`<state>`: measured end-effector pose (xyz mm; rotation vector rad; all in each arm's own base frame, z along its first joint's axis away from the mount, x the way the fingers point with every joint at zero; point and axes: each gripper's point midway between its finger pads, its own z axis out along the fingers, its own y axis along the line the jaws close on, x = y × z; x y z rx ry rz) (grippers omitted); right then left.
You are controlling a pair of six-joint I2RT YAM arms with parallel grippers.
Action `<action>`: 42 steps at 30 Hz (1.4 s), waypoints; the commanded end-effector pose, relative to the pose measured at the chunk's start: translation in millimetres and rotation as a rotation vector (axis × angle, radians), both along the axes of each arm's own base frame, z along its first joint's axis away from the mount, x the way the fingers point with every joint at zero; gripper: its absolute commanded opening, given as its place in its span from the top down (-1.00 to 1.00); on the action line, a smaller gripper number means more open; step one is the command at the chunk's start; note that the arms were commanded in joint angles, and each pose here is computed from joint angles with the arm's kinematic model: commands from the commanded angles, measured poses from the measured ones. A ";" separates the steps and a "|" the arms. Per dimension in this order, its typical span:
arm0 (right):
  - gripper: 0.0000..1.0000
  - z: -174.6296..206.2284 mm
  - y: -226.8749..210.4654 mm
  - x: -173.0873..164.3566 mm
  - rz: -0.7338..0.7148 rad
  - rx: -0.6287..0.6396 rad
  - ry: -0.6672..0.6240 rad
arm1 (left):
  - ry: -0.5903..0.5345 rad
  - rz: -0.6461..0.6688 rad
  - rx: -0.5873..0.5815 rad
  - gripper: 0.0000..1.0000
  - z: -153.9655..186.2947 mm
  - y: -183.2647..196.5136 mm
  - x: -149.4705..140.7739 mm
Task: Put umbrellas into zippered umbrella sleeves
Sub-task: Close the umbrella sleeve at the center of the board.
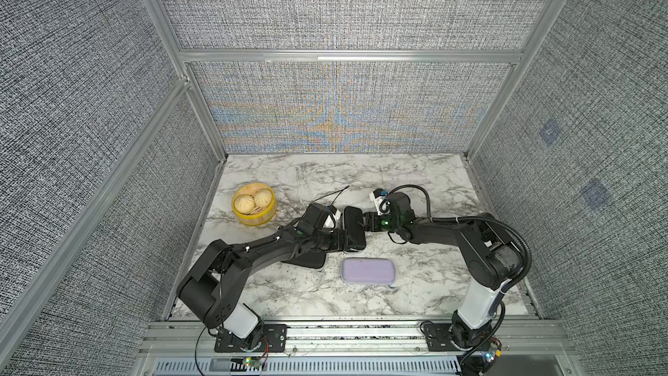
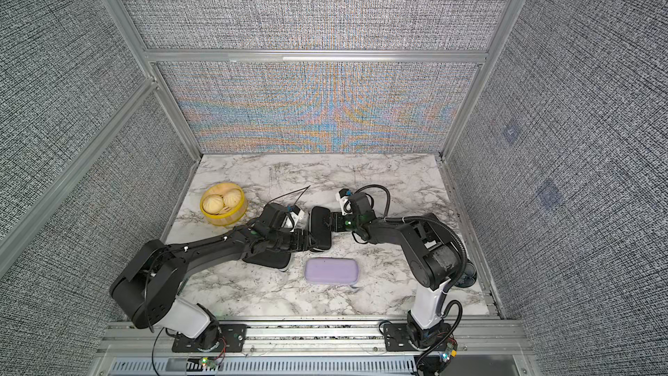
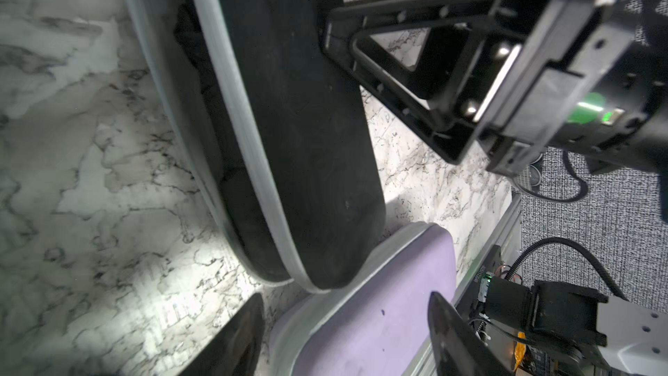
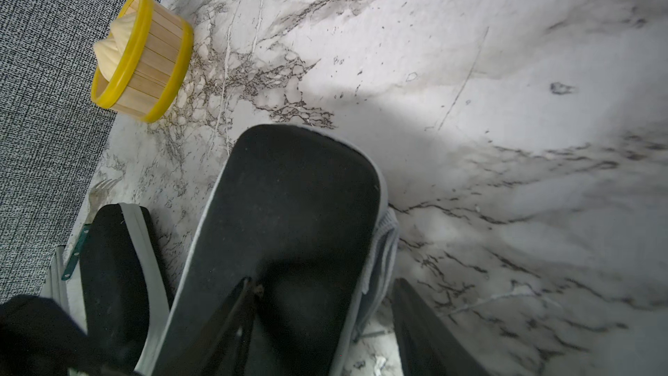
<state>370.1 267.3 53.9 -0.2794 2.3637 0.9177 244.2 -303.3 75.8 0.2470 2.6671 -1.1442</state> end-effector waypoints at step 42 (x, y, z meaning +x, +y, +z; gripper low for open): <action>-0.25 -17.1 -3.0 -8.0 0.024 -0.072 0.055 | -0.015 -0.041 0.020 -0.07 3.7 -10.6 54.7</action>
